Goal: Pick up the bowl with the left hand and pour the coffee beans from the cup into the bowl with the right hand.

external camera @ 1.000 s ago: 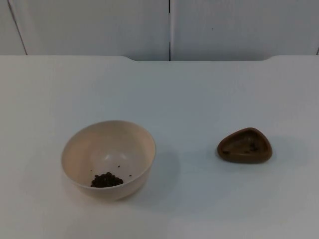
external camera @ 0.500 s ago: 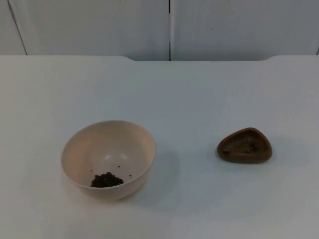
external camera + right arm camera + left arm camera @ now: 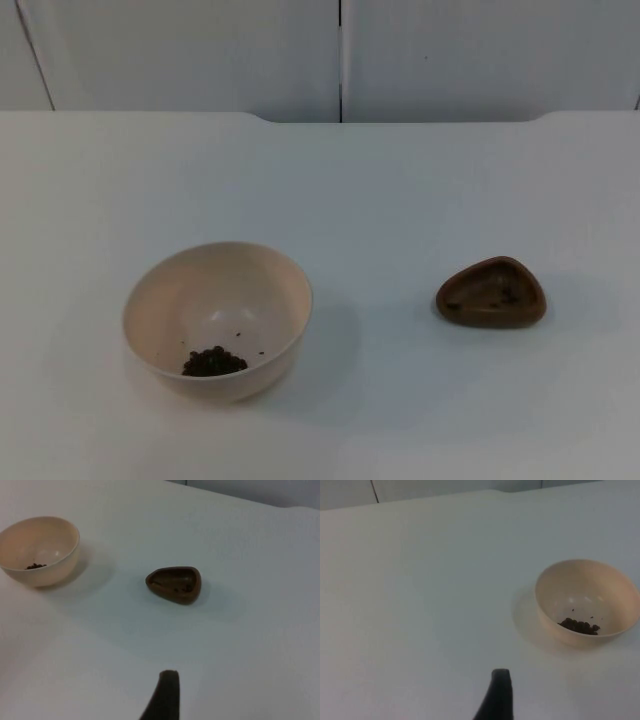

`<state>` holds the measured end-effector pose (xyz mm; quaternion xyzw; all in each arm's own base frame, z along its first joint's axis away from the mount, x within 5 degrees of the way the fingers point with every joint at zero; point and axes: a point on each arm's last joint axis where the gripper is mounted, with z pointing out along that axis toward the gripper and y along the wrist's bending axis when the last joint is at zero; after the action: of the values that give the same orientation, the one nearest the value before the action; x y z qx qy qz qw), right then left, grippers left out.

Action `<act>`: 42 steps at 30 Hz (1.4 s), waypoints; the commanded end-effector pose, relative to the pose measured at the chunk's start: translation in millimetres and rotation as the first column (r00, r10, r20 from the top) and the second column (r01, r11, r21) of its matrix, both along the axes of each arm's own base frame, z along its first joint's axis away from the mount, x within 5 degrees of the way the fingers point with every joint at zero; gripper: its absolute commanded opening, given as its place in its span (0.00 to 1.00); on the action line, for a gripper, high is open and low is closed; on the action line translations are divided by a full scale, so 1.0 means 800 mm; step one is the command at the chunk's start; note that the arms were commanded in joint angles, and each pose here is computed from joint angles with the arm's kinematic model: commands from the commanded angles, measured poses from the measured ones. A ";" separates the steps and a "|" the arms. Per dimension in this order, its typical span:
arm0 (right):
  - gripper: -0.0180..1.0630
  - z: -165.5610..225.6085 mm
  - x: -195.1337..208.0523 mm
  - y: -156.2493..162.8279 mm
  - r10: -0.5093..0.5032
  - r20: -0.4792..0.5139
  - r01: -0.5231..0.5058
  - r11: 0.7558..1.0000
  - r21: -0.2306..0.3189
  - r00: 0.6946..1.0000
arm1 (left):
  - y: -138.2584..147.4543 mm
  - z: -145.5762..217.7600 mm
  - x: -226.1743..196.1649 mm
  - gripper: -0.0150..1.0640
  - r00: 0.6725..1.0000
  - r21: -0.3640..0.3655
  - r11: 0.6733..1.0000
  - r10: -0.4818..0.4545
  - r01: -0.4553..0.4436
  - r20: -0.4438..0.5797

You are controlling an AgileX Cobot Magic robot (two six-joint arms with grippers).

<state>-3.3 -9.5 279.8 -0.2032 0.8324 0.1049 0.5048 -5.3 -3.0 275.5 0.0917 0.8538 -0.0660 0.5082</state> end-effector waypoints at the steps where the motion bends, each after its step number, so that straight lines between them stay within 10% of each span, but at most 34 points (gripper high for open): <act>1: 0.71 0.000 0.000 0.002 0.019 0.009 -0.019 1.000 0.011 1.000 | 0.001 -0.002 0.000 0.69 1.000 0.001 1.000 0.004 -0.004 -0.001; 14: 0.72 0.000 0.000 0.002 0.020 0.008 -0.020 1.000 0.012 1.000 | 0.001 -0.002 0.000 0.77 1.000 0.002 1.000 0.004 -0.004 -0.001; 20: 0.97 0.000 0.000 0.002 0.020 0.008 -0.020 1.000 0.012 1.000 | 0.001 -0.002 0.000 0.99 1.000 0.002 1.000 0.004 -0.004 -0.001; 42: 0.99 0.000 0.000 0.001 0.019 0.009 -0.019 1.000 0.010 1.000 | 0.001 -0.002 0.000 0.99 1.000 0.002 1.000 0.004 -0.004 -0.001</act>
<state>-3.6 -8.8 279.8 -0.2035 0.8325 0.1096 0.5035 -5.3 -3.0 275.4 0.0918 0.8542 -0.0659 0.5075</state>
